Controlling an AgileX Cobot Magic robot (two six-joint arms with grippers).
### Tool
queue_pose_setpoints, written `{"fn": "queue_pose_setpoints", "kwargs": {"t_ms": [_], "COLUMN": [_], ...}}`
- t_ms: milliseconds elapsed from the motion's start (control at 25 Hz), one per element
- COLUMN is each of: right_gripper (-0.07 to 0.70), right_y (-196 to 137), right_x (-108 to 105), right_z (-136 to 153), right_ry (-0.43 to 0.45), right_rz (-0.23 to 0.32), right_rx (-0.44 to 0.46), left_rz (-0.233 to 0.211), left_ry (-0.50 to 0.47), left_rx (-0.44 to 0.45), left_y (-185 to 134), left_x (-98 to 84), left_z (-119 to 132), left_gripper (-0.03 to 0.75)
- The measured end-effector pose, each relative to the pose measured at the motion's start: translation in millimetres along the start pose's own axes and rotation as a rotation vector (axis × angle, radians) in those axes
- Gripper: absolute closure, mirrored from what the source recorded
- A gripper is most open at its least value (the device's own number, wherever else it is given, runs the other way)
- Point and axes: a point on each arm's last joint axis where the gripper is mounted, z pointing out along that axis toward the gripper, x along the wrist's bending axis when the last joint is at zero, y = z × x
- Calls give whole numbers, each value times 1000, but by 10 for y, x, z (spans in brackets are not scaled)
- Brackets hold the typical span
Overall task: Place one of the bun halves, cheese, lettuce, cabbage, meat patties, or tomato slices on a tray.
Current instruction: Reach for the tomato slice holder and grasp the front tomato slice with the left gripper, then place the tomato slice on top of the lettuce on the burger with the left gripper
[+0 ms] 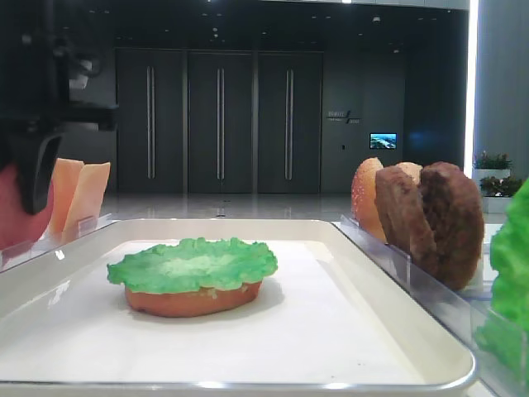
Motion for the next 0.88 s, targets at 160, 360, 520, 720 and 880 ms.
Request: {"fn": "queue_pose_setpoints", "kwargs": {"t_ms": [160,360,520,720,880], "right_gripper": [272,272,272,272,272], "right_y": [0,0,0,0,0], "right_x": [0,0,0,0,0], "right_z": [0,0,0,0,0], "right_ry": [0,0,0,0,0], "right_rz": [0,0,0,0,0], "right_rx": [0,0,0,0,0], "left_rz": [-46,-70,-59,-56,-37], "left_ry": [-107,-161,-288,-554,-675], "left_rx": [-96,-111,-66,-12,29], "left_y": [185,225,151,-33,-143], "left_x": [-62,-76,-186,-512,-696], "left_z": [-398,-606,-560,-325,-119], "left_gripper": [664,664,664,664,664]}}
